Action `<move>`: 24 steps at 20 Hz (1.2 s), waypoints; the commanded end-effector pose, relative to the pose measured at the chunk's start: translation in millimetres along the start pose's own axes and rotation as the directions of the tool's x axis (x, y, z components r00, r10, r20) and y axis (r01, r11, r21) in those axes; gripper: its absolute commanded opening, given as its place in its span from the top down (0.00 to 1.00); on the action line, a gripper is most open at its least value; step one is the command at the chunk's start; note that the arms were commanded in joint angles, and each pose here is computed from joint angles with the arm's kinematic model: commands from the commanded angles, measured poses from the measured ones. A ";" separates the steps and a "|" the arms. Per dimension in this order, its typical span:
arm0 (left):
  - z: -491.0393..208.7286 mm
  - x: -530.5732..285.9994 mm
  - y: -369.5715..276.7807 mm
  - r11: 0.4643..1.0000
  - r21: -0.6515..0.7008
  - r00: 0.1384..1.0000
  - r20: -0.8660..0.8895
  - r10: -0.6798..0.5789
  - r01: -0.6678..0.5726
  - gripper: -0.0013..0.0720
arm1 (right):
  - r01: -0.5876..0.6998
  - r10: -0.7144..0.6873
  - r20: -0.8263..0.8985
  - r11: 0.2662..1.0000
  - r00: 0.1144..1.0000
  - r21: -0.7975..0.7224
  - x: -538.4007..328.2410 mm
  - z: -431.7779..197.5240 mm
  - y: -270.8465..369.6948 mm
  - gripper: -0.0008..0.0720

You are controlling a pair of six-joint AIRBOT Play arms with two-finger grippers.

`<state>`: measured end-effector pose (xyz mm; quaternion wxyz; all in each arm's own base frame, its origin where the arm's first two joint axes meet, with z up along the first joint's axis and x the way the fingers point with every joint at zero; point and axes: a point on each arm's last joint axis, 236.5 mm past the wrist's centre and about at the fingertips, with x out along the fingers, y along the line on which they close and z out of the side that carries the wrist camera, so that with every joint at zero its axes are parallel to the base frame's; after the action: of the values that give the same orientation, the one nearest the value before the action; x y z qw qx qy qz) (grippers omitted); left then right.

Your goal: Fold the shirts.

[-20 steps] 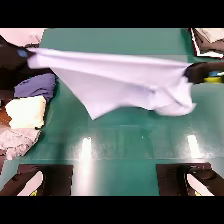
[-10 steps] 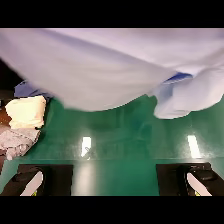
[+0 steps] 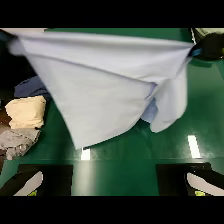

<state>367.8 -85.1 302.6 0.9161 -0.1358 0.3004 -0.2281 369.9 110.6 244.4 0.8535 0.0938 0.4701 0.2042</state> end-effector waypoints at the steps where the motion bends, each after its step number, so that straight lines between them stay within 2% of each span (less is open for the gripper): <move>1: -63.2 100.2 85.1 0.976 -0.213 0.987 -0.159 0.021 -0.055 0.95 | 0.004 0.005 -0.109 0.997 0.994 0.081 94.5 -5.3 -44.3 0.96; 7: -84.8 186.6 127.3 0.915 -0.402 0.985 -0.150 -0.086 0.019 0.95 | 0.046 -0.049 0.011 0.984 0.999 0.172 189.4 28.1 -100.9 0.96; 8: -87.3 189.8 130.5 0.913 -0.407 0.984 -0.155 -0.083 0.013 0.74 | 0.050 -0.058 0.041 0.983 0.997 0.176 192.7 35.1 -105.1 0.94; 9: -89.2 190.6 132.3 0.915 -0.404 0.984 -0.161 -0.079 0.007 0.28 | 0.054 -0.068 0.067 0.982 0.995 0.182 191.9 41.4 -110.0 0.69; 10: -91.6 189.2 132.3 0.916 -0.402 0.982 -0.172 -0.082 0.006 0.22 | 0.059 -0.075 0.081 0.980 0.994 0.189 188.3 45.3 -115.1 0.37; 11: -95.6 185.8 132.6 0.920 -0.393 0.977 -0.196 -0.086 0.002 0.24 | 0.063 -0.079 0.078 0.979 0.994 0.194 181.1 47.2 -120.0 0.34; 13: -111.4 175.0 131.5 0.926 -0.378 0.957 -0.270 -0.105 -0.005 0.24 | 0.066 -0.073 0.023 0.977 0.997 0.203 159.6 40.0 -125.4 0.35; 14: -126.0 168.6 128.8 0.932 -0.362 0.936 -0.333 -0.116 -0.013 0.24 | 0.068 -0.065 -0.022 0.979 0.998 0.194 147.0 29.2 -124.6 0.40; 16: -173.9 158.0 128.2 0.947 -0.317 0.861 -0.497 -0.113 -0.058 0.24 | 0.066 -0.052 -0.093 0.987 0.994 0.148 126.4 5.2 -120.5 0.41; 18: -224.6 159.1 122.3 0.933 -0.348 0.797 -0.586 -0.145 -0.086 0.24 | 0.063 -0.044 -0.135 0.988 0.990 0.143 112.8 -21.8 -112.5 0.40; 24: -339.0 166.1 90.3 0.920 -0.361 0.724 -0.675 -0.144 -0.154 0.24 | 0.066 -0.040 -0.146 0.982 0.989 0.178 101.0 -81.9 -97.2 0.40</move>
<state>343.6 -114.7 -46.9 0.7062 -0.2332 0.6367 -0.2038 398.8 63.0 96.5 0.8132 0.1411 0.5456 0.1452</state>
